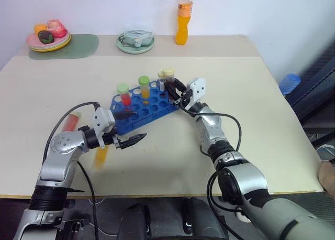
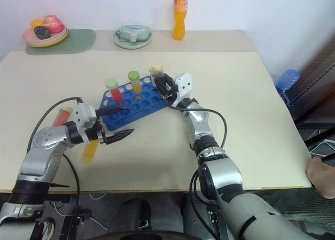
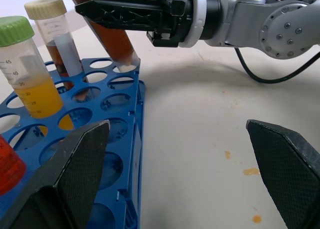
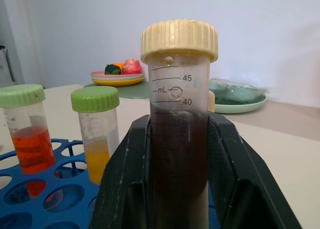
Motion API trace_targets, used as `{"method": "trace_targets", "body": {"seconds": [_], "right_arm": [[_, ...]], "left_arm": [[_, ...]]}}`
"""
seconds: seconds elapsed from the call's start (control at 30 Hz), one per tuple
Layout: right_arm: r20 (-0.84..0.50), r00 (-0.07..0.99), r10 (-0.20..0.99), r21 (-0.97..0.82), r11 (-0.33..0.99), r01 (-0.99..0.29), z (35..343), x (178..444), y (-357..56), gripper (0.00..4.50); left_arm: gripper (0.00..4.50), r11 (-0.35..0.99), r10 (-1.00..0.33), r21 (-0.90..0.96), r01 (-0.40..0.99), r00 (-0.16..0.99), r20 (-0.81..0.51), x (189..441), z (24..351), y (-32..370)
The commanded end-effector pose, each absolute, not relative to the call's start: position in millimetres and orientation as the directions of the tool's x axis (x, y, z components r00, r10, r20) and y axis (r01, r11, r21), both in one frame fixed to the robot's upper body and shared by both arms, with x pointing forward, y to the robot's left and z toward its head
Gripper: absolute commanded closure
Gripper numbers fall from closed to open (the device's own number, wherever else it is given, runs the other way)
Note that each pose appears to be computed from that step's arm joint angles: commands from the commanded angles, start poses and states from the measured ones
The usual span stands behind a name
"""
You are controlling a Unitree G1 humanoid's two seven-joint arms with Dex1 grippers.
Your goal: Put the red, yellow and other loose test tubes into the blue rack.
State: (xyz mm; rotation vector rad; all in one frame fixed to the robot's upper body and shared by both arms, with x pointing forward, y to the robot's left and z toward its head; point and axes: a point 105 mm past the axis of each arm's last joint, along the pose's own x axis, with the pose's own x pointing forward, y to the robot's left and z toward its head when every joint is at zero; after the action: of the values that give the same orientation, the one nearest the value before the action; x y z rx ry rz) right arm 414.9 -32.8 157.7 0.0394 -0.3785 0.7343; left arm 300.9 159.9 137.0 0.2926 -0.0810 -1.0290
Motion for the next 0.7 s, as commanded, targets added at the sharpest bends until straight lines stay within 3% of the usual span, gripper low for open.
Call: {"method": "trace_targets", "body": {"seconds": [0.03,0.57,0.63,0.7], "right_arm": [[0.344,0.683,0.645,-0.081,0.744,-0.663,157,416,-26,3.67],[0.365,0.719,0.592,0.022,0.766,-0.642,144,415,-35,3.67],[0.377,0.724,0.577,-0.016,0.786,-0.618,144,413,-39,2.63],[0.383,0.73,0.567,-0.043,0.8,-0.599,143,412,-42,1.87]], "left_arm": [[0.0,0.487,-0.85,0.316,0.814,0.525,-0.042,298,150,163],[0.0,0.504,-0.839,0.314,0.804,0.543,-0.044,296,154,169],[0.0,0.504,-0.839,0.307,0.807,0.541,-0.046,297,153,168],[0.0,0.505,-0.84,0.299,0.809,0.541,-0.043,297,153,168]]}}
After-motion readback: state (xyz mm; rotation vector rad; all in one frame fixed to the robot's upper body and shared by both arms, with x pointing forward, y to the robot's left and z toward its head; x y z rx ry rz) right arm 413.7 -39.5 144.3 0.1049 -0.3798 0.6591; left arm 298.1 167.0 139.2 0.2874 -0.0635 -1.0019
